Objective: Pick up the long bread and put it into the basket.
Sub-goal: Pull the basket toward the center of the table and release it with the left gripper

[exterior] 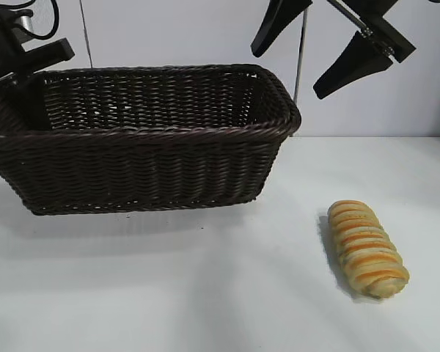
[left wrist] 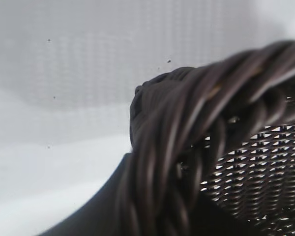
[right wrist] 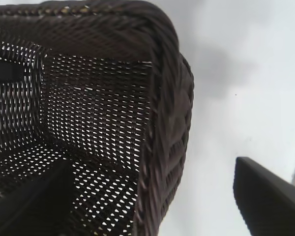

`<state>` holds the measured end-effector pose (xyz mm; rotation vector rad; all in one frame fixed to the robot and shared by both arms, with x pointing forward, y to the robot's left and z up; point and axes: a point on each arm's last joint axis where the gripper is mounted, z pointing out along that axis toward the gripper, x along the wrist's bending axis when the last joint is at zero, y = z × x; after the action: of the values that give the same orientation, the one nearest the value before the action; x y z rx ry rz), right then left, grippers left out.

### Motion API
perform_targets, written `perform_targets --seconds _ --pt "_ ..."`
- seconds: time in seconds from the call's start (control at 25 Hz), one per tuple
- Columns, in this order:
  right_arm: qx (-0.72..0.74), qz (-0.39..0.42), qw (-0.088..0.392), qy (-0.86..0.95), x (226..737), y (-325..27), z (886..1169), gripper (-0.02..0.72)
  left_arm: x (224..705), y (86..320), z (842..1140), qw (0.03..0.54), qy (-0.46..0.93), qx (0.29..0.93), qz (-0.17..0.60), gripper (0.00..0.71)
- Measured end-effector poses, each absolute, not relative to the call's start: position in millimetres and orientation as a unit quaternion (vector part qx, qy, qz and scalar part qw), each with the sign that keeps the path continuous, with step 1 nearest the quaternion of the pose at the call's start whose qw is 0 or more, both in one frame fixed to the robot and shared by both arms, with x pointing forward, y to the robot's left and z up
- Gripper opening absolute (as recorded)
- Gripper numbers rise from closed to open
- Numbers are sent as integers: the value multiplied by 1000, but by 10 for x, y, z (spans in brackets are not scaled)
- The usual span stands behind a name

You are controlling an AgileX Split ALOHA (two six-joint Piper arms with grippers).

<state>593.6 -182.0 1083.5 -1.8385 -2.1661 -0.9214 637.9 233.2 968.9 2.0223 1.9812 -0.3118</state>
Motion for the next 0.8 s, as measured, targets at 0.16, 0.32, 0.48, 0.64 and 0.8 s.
perform_targets --seconds 0.16,0.32,0.48,0.64,0.8 --pt "-614 -308 77 -723 5936 -1820 10835 609 6460 2332 9401 134 692 700 -113 101" --pt "-614 -308 77 -723 5937 -1820 10835 609 6524 2336 9243 137 697 697 -103 101" --pt "-614 -311 73 -721 5946 -1820 10838 609 6553 2342 9155 136 695 698 -105 101" --pt "-615 -313 71 -720 5952 -1821 10840 609 6565 2352 9146 137 695 697 -106 101" --pt "-615 -314 70 -720 5953 -1821 10840 609 6565 2351 9149 138 695 697 -108 127"
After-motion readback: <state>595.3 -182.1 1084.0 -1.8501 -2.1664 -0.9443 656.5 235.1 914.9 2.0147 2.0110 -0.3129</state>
